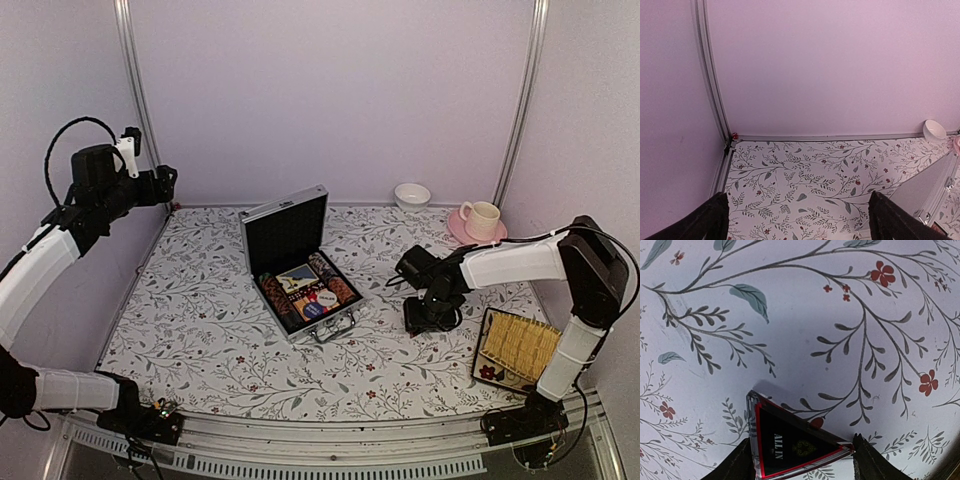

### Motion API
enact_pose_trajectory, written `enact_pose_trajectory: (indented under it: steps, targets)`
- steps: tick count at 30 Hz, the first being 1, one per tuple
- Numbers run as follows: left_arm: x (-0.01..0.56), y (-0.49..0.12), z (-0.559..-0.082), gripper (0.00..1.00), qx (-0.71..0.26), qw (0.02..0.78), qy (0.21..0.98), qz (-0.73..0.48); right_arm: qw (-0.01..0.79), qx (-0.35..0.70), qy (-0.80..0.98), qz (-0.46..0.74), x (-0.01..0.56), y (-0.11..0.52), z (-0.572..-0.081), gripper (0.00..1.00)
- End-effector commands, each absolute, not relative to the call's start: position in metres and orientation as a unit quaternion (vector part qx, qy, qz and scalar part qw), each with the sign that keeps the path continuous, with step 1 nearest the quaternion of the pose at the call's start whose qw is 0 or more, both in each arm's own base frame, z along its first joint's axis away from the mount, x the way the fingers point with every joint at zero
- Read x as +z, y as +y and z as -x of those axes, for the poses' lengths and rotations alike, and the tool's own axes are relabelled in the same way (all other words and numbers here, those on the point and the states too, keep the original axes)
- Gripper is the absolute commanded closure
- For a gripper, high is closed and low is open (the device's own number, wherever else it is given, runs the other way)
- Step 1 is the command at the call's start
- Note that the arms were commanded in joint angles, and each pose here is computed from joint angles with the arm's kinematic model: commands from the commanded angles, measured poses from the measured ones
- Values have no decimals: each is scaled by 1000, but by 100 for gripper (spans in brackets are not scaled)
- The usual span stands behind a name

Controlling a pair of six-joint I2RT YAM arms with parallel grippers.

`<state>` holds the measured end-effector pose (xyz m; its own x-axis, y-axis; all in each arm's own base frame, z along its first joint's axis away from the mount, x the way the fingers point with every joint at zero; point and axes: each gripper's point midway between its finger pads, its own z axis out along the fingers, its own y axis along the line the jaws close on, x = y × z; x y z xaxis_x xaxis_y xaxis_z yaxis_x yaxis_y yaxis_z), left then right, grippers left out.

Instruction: Pack up texas hold em set

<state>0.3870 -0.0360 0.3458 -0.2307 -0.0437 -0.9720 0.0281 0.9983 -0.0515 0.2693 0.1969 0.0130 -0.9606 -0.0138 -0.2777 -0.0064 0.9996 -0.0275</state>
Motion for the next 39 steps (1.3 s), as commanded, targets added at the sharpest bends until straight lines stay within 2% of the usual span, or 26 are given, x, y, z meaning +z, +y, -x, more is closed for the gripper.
enact_pose_trajectory:
  steps: [1,8,21,27,39]
  targets:
    - [348,-36,-385,3,-32,625,780,4,116,-60,991,21,-3,189,-257,37]
    - [350,-36,-384,3,-32,627,779,5,125,-55,990,20,4,192,-259,46]
    - [352,-36,-383,3,-34,630,776,5,193,37,980,42,72,237,-288,49]
    - [355,-37,-382,3,-38,632,774,4,228,97,965,89,103,294,-299,49]
    - [355,-38,-381,3,-41,632,774,4,275,205,920,190,114,440,-333,49]
